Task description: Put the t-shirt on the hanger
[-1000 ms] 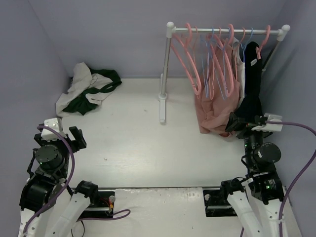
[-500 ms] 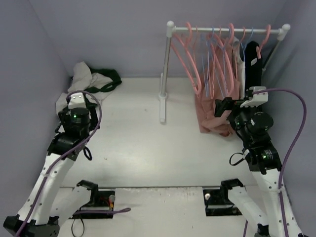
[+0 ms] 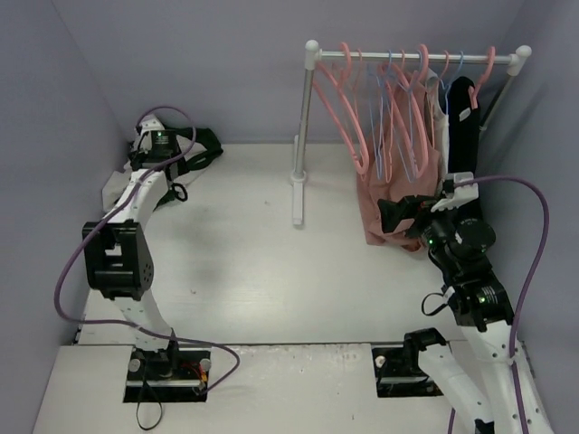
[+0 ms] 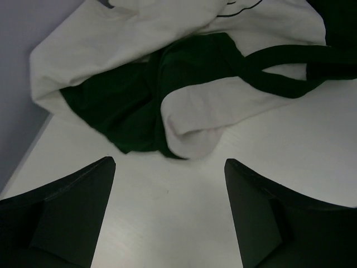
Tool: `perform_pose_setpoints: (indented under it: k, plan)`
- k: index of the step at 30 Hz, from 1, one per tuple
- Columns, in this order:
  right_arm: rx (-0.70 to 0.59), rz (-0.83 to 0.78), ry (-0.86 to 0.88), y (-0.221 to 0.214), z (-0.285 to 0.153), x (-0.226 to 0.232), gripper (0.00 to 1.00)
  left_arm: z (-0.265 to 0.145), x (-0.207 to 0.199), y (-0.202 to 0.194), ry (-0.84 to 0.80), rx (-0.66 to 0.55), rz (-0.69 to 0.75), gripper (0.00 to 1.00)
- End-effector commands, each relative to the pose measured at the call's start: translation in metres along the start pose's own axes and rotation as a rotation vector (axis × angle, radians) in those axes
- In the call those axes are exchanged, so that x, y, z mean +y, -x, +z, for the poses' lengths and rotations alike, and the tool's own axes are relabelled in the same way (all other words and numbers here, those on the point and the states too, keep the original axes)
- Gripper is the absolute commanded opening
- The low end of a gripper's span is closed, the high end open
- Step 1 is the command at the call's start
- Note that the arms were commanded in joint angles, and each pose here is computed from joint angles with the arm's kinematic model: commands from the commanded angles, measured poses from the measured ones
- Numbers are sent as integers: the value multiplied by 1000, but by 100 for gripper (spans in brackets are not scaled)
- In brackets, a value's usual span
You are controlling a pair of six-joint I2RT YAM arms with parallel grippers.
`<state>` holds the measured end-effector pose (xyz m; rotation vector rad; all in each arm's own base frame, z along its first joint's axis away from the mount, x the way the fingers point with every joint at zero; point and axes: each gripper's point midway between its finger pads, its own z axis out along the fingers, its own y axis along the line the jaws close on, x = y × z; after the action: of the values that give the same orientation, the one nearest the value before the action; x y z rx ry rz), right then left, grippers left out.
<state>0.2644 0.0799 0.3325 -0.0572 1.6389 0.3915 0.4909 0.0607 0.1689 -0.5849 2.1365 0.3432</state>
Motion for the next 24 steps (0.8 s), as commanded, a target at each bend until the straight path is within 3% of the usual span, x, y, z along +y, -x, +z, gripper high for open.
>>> perform_pose_setpoints:
  k: [1,4,10,12,16,20,24]
  plan:
    - [-47,-2,62,8,2,12,100,35,-22,29,11,-39,-61,75]
    - [-18,6,105,0,5,19,100,74,-7,12,94,25,-69,75]
    - [16,4,148,-9,8,25,100,105,-6,-5,144,62,-60,71]
    - [14,0,152,-8,8,26,100,109,-8,-9,137,74,-41,54]
    - [20,1,159,-7,10,27,100,102,-24,-6,19,98,17,1]
    - [32,4,214,-5,10,38,95,50,-50,39,-169,19,86,0]
    - [48,16,262,-2,13,48,90,-98,-78,120,-366,-237,173,0]
